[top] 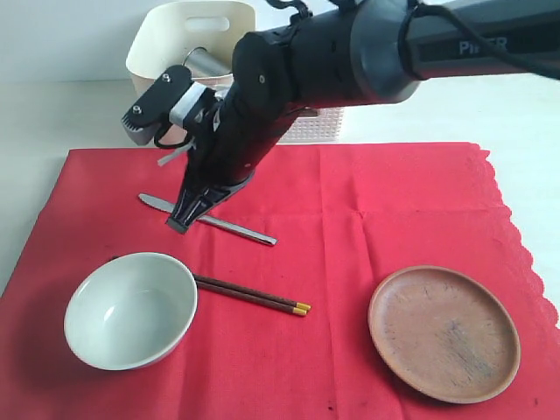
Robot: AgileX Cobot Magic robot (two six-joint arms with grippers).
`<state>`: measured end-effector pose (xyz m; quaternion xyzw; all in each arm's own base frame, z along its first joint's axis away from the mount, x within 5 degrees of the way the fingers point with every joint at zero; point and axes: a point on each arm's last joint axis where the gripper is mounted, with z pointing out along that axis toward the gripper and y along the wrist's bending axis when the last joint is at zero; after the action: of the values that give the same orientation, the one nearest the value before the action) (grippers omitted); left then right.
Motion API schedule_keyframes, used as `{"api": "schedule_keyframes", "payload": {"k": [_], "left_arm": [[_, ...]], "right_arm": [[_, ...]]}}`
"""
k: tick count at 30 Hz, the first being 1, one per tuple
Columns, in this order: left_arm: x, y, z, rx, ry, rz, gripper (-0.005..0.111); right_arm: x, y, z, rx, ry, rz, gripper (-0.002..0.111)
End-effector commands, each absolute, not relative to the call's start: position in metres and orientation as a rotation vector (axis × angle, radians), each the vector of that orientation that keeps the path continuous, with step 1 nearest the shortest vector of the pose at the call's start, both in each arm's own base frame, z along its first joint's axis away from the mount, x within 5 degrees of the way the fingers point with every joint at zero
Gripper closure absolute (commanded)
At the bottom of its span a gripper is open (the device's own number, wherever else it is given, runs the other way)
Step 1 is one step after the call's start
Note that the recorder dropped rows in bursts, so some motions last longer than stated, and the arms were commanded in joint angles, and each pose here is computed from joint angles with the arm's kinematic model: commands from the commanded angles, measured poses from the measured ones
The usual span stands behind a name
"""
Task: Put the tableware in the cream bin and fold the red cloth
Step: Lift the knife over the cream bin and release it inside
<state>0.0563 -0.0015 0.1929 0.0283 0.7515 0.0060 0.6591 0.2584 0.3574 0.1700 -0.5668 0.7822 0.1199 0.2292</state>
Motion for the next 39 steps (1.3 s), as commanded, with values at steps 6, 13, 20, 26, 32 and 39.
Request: {"api": "schedule_keyframes", "payload": {"k": [6,13,20,26,32,39], "left_arm": [[0.056,-0.001,0.194,0.059,1.691,0.014,0.107],[0.056,-0.001,0.194,0.059,1.691,0.014,0.107],[0.056,-0.001,0.194,0.059,1.691,0.014,0.107],[0.056,-0.001,0.194,0.059,1.691,0.014,0.107],[0.056,-0.001,0.194,0.059,1.691,0.014,0.107],[0.056,-0.001,0.194,0.059,1.691,0.014,0.107]], "right_arm": [[0.273,0.366,0.126,-1.334,2.256,0.320,0.080],[0.274,0.364,0.111,-1.344,2.287,0.302,0.066],[0.273,0.363,0.094,-1.370,2.331,0.280,0.081],[0.272,0.361,0.093,-1.390,2.353,0.268,0.109],[0.271,0.361,0.097,-1.397,2.345,0.268,0.108],[0.272,0.361,0.133,-1.355,2.276,0.305,0.108]]}}
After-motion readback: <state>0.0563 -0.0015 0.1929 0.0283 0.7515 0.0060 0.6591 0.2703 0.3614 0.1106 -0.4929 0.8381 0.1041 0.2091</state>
